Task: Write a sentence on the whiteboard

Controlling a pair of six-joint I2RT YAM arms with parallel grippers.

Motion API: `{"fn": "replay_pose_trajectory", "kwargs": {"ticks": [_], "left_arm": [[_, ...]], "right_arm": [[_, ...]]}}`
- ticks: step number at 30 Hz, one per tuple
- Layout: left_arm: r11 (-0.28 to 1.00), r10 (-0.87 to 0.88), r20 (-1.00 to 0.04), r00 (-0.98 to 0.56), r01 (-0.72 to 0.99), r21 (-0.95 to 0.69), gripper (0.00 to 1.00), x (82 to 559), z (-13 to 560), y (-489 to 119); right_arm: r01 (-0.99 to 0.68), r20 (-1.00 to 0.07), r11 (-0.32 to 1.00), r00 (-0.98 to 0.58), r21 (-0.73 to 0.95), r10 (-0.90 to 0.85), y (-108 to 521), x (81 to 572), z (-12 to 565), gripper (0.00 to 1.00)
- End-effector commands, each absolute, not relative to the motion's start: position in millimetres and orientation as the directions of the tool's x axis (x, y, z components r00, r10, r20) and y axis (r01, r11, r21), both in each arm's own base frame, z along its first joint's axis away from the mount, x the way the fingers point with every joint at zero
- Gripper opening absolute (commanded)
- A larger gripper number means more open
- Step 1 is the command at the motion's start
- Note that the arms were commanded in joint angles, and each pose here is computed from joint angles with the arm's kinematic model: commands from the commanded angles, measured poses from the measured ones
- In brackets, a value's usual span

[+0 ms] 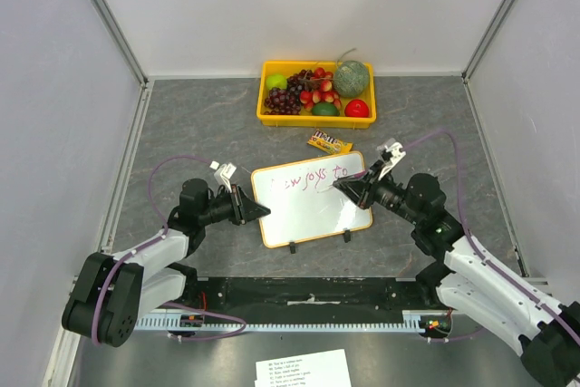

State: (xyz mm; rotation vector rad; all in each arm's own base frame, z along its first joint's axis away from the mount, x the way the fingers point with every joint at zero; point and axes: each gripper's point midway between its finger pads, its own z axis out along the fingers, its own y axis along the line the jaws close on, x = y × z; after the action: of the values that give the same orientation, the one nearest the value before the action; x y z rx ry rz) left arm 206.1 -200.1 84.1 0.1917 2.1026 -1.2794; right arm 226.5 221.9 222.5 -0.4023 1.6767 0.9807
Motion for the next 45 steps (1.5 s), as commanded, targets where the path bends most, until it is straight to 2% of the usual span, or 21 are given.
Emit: {"fn": "replay_pose_trajectory", "kwargs": {"ticks": [1,25,45], "left_arm": [[0.564,-0.208,-0.649,-0.732,0.452,-0.691,0.02,218,82,-194],[0.637,-0.18,-0.644,-0.744,0.411,-0.653,0.02,219,67,-199],[0.621,-0.17,-0.647,-0.743,0.429,-0.656,0.02,216,69,-201]], "right_arm": [[-0.703,-0.941,0.63,-0.299,0.33,0.159,235,223,226,0.0],[-0.723,-0.953,0.621,-0.25,0.302,0.172,273,215,228,0.0],[-0.677,-0.949,0.666,-0.25,0.314,0.194,263,216,223,0.0]]}}
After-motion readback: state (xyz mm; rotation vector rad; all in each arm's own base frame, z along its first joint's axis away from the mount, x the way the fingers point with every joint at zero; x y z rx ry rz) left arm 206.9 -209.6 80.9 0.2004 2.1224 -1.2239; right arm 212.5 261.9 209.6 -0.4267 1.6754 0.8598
